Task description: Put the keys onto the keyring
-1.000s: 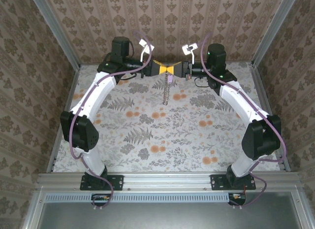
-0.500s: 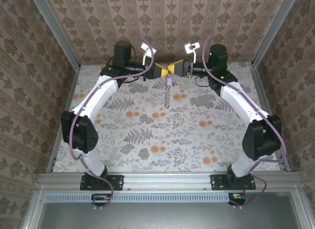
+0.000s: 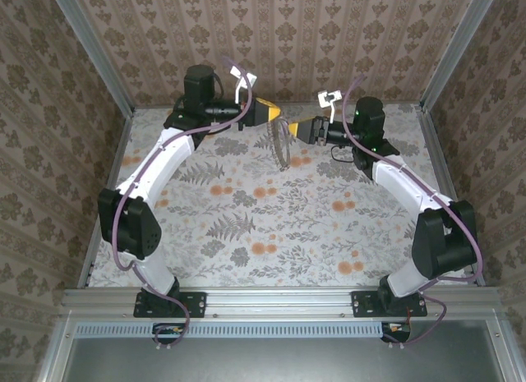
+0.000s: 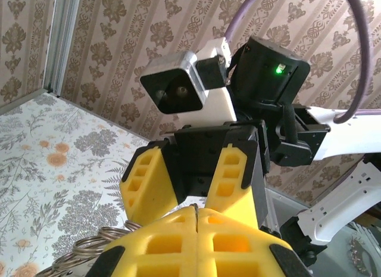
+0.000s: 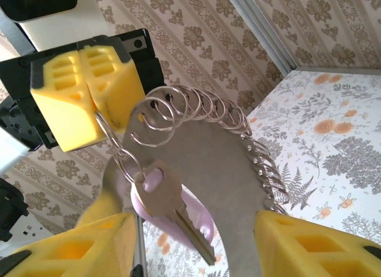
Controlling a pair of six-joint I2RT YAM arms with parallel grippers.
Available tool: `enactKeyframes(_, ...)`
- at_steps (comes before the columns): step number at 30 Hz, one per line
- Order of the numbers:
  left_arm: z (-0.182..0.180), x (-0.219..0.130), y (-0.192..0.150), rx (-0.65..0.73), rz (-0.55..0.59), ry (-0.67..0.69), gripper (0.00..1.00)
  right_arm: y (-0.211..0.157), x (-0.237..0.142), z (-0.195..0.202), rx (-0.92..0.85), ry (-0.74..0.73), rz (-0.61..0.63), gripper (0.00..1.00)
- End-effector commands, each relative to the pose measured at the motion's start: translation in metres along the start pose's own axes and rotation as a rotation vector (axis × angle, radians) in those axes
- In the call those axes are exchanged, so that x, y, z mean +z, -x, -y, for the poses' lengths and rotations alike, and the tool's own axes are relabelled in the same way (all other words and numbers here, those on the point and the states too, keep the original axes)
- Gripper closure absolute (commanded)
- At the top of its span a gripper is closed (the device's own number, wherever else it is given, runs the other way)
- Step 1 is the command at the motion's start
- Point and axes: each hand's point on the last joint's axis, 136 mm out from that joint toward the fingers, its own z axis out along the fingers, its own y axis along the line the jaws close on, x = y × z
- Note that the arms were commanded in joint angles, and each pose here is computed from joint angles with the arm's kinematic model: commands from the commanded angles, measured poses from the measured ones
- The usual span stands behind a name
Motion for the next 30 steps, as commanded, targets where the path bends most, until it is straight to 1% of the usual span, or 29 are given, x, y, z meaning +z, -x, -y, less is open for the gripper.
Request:
enactKeyframes(1, 0.025, -0.007, 0.020, 0.069, 0.036, -0.027, 1.00, 0.012, -0.004, -0.011, -0.051, 0.020, 0.053, 0.41)
enactKeyframes(9, 0.033, -0.005, 0.021, 0.071, 0.035, -0.060, 1.00, 0.015, 0.006, -0.019, -0.076, 0.062, 0.039, 0.36)
enactKeyframes(18, 0.039, -0.004, 0.023, 0.075, 0.032, -0.079, 1.00, 0.013, 0.012, -0.027, -0.094, 0.085, 0.023, 0.35)
enactKeyframes(22, 0.039, -0.003, 0.023, 0.076, 0.031, -0.082, 1.00, 0.015, 0.016, -0.028, -0.094, 0.087, 0.022, 0.36)
enactKeyframes(25, 0.039, -0.002, 0.023, 0.074, 0.031, -0.081, 1.00, 0.014, 0.021, -0.029, -0.091, 0.097, 0.010, 0.43)
enactKeyframes(27, 0.039, -0.002, 0.024, 0.075, 0.034, -0.075, 1.00, 0.012, 0.023, -0.030, -0.090, 0.103, 0.002, 0.57)
enactKeyframes(30, 0.036, -0.003, 0.025, 0.077, 0.042, -0.059, 1.00, 0.007, 0.023, -0.032, -0.090, 0.106, -0.011, 0.71)
